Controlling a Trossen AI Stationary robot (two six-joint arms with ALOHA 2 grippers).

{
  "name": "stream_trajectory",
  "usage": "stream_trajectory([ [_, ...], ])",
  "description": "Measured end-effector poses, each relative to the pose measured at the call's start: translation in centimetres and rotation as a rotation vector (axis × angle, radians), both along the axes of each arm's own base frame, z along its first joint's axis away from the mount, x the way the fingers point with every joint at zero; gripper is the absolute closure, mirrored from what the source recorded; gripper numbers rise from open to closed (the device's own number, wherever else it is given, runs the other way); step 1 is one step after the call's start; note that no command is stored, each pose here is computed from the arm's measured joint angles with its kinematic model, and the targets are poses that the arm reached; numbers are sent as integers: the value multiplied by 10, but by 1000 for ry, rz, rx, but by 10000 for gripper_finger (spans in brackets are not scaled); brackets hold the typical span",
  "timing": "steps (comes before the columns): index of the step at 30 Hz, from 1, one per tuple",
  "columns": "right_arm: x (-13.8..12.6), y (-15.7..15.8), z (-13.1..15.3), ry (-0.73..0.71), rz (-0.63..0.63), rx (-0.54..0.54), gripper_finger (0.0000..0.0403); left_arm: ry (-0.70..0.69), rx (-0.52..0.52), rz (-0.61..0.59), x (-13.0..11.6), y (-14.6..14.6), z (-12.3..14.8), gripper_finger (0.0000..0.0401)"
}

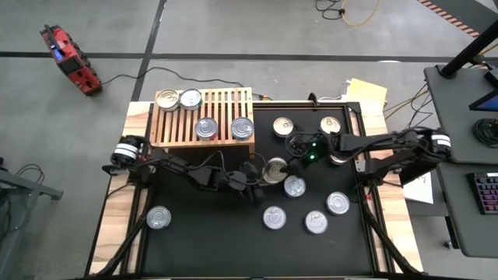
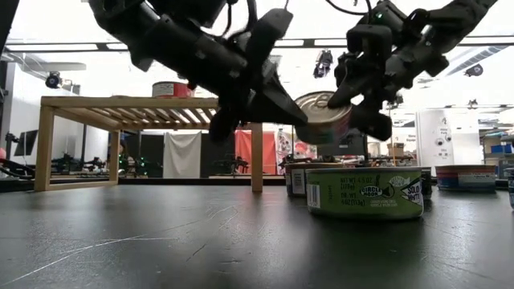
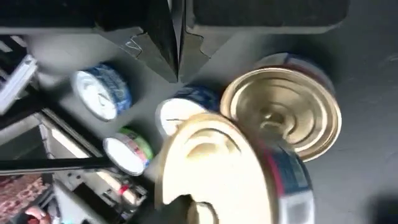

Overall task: Stack canned seafood by type on shelf
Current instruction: Put the blue pink tuna can on the shelf

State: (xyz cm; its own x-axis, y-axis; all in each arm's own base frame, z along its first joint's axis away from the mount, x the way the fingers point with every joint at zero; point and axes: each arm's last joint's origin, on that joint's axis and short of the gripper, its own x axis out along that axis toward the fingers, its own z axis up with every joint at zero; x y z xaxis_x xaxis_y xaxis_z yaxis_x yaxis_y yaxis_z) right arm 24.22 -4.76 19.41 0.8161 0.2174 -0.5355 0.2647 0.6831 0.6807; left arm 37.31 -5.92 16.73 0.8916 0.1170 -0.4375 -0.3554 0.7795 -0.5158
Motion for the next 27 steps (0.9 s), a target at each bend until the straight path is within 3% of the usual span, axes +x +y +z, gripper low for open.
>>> stream_trajectory([
  [14, -24, -11, 33, -89, -148, 121, 217, -121, -24, -30, -13, -9, 47, 401],
  [22, -22, -21, 42, -186, -151, 176, 217, -204, -32, -25, -25, -6, 77, 401],
  [27, -18, -30, 46, -258, -141, 209, 217, -218, 6, 50, -37, -1, 99, 401],
])
